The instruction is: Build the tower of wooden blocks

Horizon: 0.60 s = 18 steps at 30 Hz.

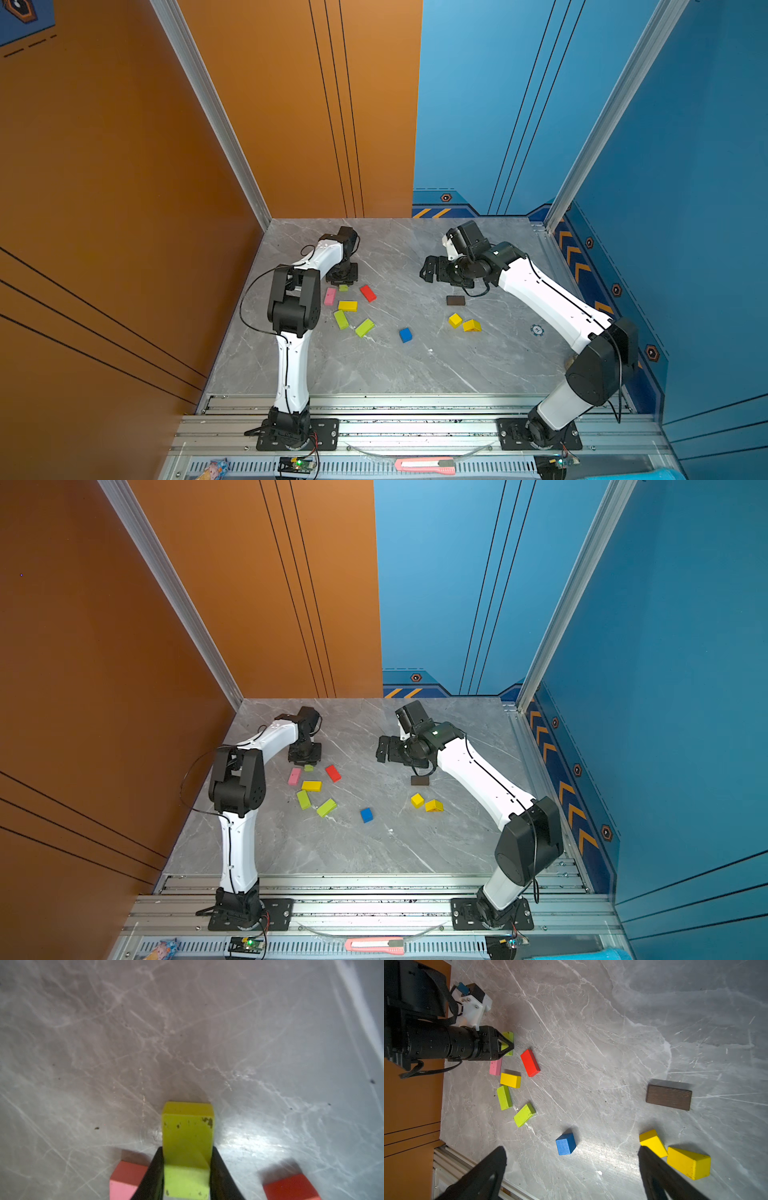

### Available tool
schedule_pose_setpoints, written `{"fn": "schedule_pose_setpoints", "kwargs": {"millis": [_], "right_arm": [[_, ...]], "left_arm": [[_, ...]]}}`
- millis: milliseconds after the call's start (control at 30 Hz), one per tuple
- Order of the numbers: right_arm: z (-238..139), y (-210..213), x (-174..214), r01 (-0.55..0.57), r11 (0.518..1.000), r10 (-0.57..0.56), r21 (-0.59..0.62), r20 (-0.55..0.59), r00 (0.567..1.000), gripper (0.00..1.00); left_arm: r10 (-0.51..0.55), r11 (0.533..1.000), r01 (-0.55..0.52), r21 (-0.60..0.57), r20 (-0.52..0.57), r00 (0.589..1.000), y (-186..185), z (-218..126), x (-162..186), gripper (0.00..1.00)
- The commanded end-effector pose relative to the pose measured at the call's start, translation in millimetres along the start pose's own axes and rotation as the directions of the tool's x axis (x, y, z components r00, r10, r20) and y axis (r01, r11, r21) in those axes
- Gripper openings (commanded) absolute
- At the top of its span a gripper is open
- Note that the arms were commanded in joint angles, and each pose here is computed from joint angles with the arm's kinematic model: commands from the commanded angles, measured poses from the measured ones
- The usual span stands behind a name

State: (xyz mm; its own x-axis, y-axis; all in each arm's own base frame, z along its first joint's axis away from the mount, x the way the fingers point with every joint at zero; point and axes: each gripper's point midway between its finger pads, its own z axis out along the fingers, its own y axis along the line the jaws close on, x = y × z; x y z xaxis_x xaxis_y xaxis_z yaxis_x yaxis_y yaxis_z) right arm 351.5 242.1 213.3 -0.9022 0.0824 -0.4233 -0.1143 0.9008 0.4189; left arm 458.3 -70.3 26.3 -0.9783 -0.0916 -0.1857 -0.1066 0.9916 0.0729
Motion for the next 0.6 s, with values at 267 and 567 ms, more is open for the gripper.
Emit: {"fn": "schedule_pose_setpoints", "kwargs": {"millis": [267,567], "right_arm": [[-33,-18,3,-0.012,1.000,0.013,-0.005,0.059,0.998,1.00],[-56,-46,13,-0.065,0.998,0.063,0.018,0.103,0.993,1.00]], "left_arm": [[0.029,1.000,-0.029,-0.009,0.031,0.999,-32,-43,-6,0.16],[0.038,0.998,-0.042,0.054,0.061,0.997,-94,-66,-2,0.16]]}}
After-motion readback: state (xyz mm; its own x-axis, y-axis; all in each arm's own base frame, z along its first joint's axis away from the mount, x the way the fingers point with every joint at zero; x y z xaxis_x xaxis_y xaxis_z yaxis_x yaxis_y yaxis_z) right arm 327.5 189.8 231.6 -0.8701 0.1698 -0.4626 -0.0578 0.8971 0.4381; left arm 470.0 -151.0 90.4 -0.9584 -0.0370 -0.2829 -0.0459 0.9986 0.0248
